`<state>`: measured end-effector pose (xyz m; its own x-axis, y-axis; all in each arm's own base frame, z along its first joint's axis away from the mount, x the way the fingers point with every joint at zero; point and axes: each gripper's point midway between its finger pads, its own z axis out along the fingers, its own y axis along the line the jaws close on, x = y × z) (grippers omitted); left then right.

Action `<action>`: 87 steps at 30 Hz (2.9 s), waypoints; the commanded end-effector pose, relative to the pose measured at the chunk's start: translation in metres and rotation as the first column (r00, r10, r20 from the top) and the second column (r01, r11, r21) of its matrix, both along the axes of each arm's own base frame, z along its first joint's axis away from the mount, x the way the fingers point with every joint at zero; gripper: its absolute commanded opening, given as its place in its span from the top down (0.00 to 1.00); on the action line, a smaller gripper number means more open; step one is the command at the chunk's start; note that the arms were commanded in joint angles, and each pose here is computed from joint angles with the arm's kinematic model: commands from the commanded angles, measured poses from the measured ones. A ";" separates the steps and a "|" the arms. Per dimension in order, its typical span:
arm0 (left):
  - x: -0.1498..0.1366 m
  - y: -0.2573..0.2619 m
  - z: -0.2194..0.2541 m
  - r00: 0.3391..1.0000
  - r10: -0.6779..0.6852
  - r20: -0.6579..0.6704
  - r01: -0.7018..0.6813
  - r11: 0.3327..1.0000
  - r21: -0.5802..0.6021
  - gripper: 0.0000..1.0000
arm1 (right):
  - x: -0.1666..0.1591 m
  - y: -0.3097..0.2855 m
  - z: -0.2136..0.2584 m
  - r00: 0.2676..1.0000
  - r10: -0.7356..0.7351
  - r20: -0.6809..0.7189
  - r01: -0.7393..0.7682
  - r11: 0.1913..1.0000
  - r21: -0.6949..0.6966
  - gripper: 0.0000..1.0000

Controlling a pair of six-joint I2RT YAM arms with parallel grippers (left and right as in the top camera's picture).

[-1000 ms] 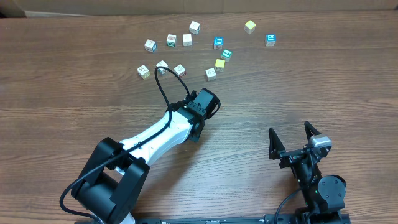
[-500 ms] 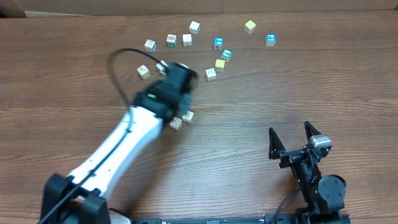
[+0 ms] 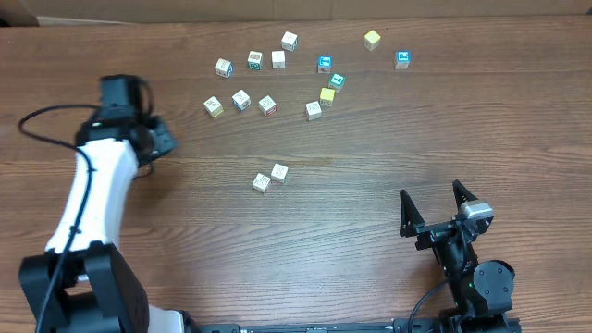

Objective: Form a circle
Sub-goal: 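Raise the left gripper and move it left toward the arc's left end, then swing the right gripper up and over to the arc's upper right blocks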

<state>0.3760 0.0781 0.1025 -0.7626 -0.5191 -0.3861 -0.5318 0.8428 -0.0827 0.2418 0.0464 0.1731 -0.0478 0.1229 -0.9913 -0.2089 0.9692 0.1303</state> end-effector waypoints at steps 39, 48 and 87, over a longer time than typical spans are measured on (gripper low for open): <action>-0.004 0.008 -0.034 0.996 0.044 -0.072 -0.053 0.990 -0.133 0.00 | -0.022 -0.022 0.116 0.993 -0.113 -0.033 0.116 0.986 0.117 0.00; -0.004 0.008 -0.034 0.996 0.044 -0.072 -0.053 0.990 -0.133 0.00 | 0.032 -0.010 0.208 0.965 -0.083 -0.248 0.103 0.992 0.068 0.00; -0.004 0.008 -0.034 0.996 0.044 -0.072 -0.053 0.990 -0.133 0.00 | 0.281 0.172 -0.019 0.557 0.117 -0.822 -0.205 0.979 0.001 0.46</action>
<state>0.3705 0.0879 0.0695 -0.7585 -0.5954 -0.2648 -0.5781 0.8024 -0.1482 0.5191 0.2081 0.1696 -0.8517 -0.0238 -0.5235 -0.2122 0.9291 0.3029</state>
